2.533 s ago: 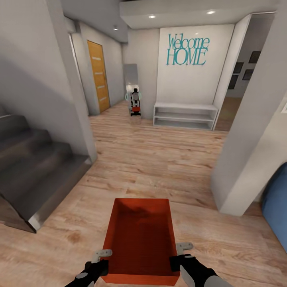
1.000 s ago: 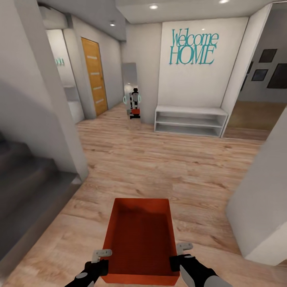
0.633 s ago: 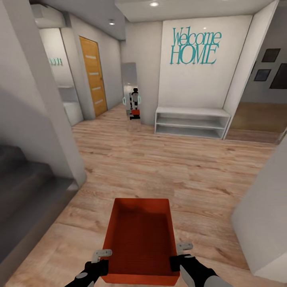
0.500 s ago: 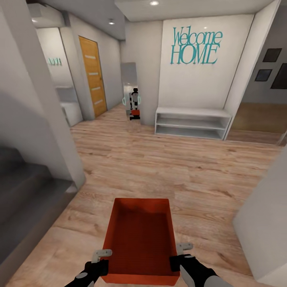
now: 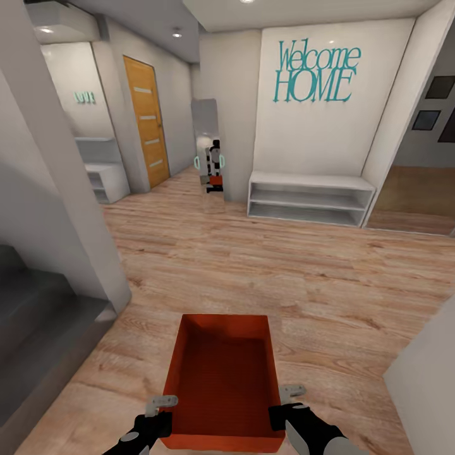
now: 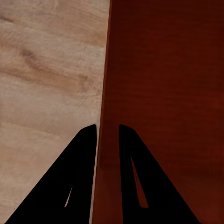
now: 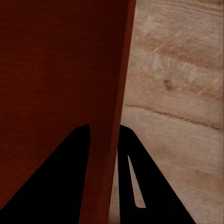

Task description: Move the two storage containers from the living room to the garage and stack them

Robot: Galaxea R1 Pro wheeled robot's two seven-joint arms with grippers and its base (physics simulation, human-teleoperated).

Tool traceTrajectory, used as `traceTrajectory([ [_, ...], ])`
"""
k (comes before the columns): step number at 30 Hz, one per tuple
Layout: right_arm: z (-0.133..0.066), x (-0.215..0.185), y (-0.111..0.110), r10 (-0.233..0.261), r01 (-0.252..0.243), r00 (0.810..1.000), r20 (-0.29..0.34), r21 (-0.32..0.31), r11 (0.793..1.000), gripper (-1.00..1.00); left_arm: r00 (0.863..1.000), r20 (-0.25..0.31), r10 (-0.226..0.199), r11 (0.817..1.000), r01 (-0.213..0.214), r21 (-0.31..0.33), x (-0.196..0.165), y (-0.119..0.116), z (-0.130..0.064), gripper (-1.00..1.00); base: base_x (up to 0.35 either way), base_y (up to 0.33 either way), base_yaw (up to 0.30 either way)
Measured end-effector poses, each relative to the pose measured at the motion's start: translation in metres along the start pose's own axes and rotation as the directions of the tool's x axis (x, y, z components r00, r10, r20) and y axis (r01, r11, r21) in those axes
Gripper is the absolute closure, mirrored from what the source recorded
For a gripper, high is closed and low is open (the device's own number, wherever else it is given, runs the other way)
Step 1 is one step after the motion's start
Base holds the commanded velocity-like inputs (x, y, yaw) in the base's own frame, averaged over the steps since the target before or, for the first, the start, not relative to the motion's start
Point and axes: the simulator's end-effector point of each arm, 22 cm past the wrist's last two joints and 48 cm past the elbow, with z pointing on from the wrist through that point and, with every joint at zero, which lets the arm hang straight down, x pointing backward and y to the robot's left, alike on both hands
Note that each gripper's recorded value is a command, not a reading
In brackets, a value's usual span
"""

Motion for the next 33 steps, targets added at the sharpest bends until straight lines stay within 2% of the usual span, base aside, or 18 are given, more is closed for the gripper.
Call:
traceTrajectory([
  [33,-0.0022,-0.0039,-0.0003,-0.001,0.001,1.000,0.009,0.001,1.000,1.00,1.000,0.009,0.000,1.000,0.000,0.001,-0.0041,-0.0004,-0.0014,1.00,0.343,0.000,0.010],
])
